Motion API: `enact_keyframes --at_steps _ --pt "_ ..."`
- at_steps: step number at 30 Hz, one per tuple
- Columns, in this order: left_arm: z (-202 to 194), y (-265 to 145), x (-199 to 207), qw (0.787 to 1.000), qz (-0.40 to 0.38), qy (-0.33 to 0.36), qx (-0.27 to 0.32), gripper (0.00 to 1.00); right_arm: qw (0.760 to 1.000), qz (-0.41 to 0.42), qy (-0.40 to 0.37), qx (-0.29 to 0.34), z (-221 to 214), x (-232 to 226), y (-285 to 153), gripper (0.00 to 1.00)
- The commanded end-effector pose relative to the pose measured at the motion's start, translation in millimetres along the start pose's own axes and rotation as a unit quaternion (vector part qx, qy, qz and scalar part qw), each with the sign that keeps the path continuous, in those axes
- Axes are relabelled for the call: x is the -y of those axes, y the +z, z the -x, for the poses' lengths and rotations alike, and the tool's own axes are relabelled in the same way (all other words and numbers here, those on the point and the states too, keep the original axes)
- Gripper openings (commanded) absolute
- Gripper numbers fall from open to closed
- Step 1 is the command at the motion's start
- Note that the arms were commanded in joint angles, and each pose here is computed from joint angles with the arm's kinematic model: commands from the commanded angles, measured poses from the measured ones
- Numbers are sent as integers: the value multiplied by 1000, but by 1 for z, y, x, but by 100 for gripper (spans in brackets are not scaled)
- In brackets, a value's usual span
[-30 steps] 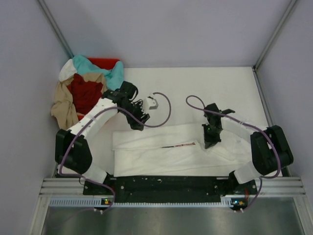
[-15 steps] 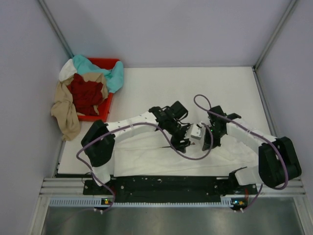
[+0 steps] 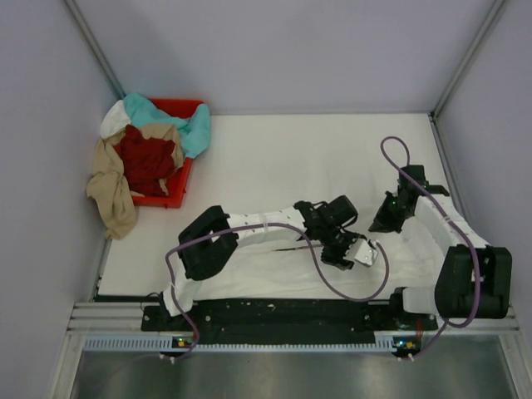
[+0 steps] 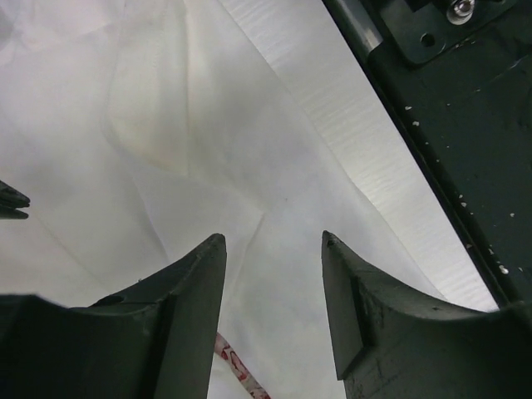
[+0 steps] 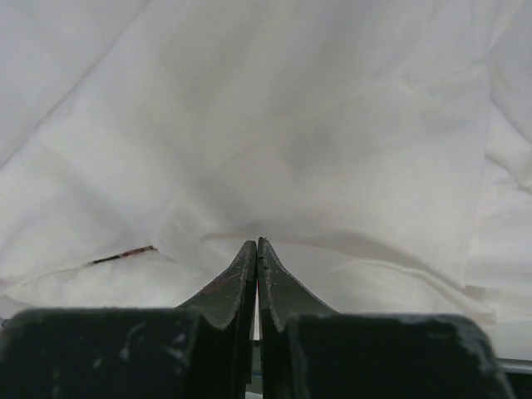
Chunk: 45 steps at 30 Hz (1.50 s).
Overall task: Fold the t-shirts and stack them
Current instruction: Fold the other side of the tshirt into a rectangle
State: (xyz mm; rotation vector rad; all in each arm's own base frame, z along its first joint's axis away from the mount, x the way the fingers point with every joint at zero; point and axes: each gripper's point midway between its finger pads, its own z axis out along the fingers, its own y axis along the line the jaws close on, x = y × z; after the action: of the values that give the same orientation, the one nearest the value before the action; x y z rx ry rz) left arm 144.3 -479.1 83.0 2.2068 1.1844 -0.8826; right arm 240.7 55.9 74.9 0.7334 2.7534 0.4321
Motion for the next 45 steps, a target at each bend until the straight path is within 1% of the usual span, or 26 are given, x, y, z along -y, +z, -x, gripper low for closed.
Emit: enact_keyframes --at_steps 1,5,12,21,25,28,33,36,39,42,43,44,45 --pt "11 12 -32 998 46 40 3 52 999 2 -1 42 38 0 1 0" --pt "3 27 -45 997 65 36 -11 44 999 -8 3 38 44 7 14 0" --pt "-10 37 -33 998 47 39 -27 40 999 -5 20 28 43 16 30 0" --pt "-22 41 -14 998 14 40 -46 44 999 -7 21 24 41 19 35 0" --pt "-23 39 -18 997 23 40 -53 42 999 -6 23 22 40 19 36 0" --pt "-26 39 -17 997 24 39 -58 43 999 -7 22 24 40 19 35 0" --pt "-37 39 -25 995 48 44 -78 43 999 -6 21 24 40 19 36 0" --pt "-39 42 -22 995 44 41 -77 42 999 -6 23 23 39 19 36 0" --pt "-37 45 -21 996 46 37 -73 32 999 -6 23 23 39 20 36 0" --pt "-29 44 -26 996 54 32 -63 13 999 -9 21 23 38 21 36 0" --pt "-27 43 -28 996 56 30 -61 4 999 -10 22 23 38 21 37 0" --pt "-24 42 -29 996 58 25 -60 0 999 -12 23 21 37 23 38 0" --pt "-21 40 -29 996 57 21 -58 0 999 -13 23 20 36 23 38 0"
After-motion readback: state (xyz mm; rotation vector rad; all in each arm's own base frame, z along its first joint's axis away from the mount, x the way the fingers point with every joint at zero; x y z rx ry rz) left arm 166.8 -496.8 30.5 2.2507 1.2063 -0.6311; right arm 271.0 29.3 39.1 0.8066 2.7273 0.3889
